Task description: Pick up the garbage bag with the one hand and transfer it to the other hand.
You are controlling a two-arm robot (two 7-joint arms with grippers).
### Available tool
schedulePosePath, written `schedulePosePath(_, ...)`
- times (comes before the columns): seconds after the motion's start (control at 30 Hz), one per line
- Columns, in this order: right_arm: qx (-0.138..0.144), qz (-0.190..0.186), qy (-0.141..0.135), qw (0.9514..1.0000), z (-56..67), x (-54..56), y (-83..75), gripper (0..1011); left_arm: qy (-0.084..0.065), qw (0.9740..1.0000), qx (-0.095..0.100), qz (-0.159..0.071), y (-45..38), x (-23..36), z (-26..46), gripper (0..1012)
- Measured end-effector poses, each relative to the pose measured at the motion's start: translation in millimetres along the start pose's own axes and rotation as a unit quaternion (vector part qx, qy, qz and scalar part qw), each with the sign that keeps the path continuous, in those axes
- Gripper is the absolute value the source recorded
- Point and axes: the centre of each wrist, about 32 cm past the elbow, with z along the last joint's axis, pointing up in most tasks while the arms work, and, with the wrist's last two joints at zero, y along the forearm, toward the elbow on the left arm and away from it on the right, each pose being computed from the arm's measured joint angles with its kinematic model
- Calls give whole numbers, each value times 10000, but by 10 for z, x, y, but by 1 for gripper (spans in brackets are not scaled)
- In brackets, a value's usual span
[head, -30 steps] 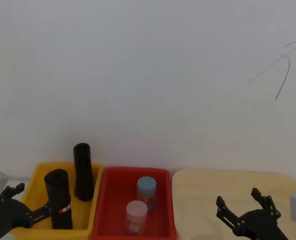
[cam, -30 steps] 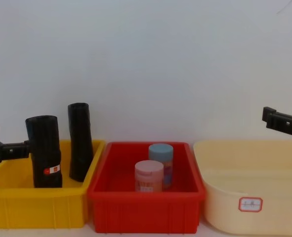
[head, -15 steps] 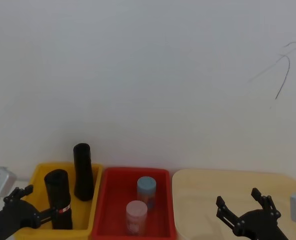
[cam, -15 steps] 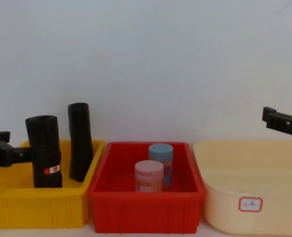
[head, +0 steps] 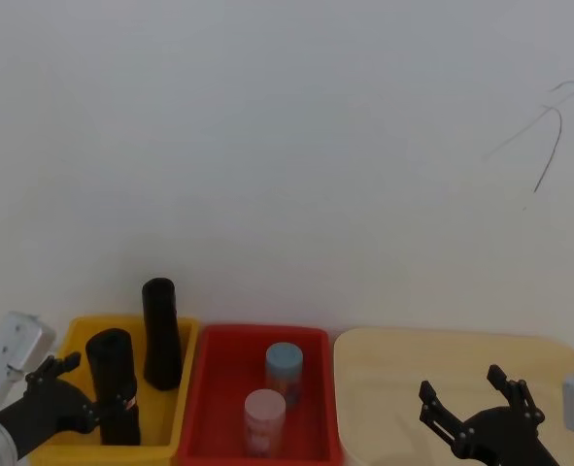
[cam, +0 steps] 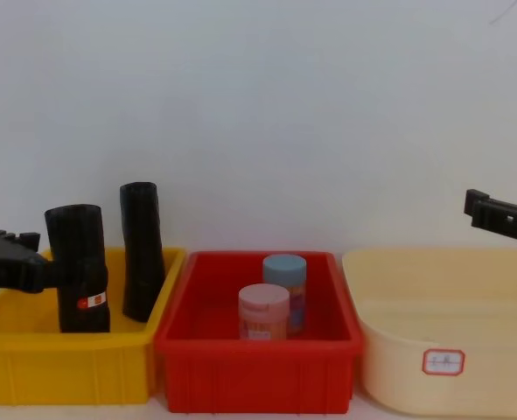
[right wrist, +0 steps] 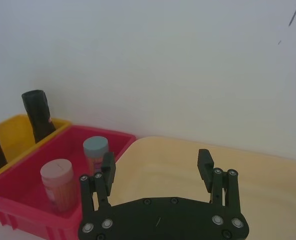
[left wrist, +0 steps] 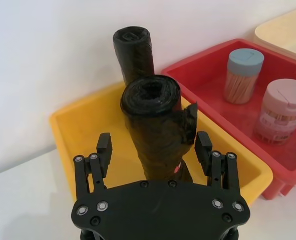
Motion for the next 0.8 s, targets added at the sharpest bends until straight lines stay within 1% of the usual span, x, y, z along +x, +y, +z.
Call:
schedulePosePath(0.07,0,0,0,10000,0,0,0,1001,-5,10000,9,-2,-32,-1,11,1001)
schedulePosePath(0.1,0,0,0,10000,0,0,0,1001,-5,10000,9,-2,-32,-1,11,1001)
schedulePosePath(0.17,0,0,0,10000,0,0,0,1002,-3,10000,29,-11,-73,-8,26,1001)
schedulePosePath(0.4,0,0,0,10000,0,0,0,1001,14,9999,100,-12,-151,-23,38,1001)
schedulePosePath(0.6,0,0,0,10000,0,0,0,1001,20,9999,134,-12,-192,-33,50,1001)
schedulePosePath(0.8,0,0,0,10000,0,0,0,1001,20,9999,144,-13,-205,-35,50,1001)
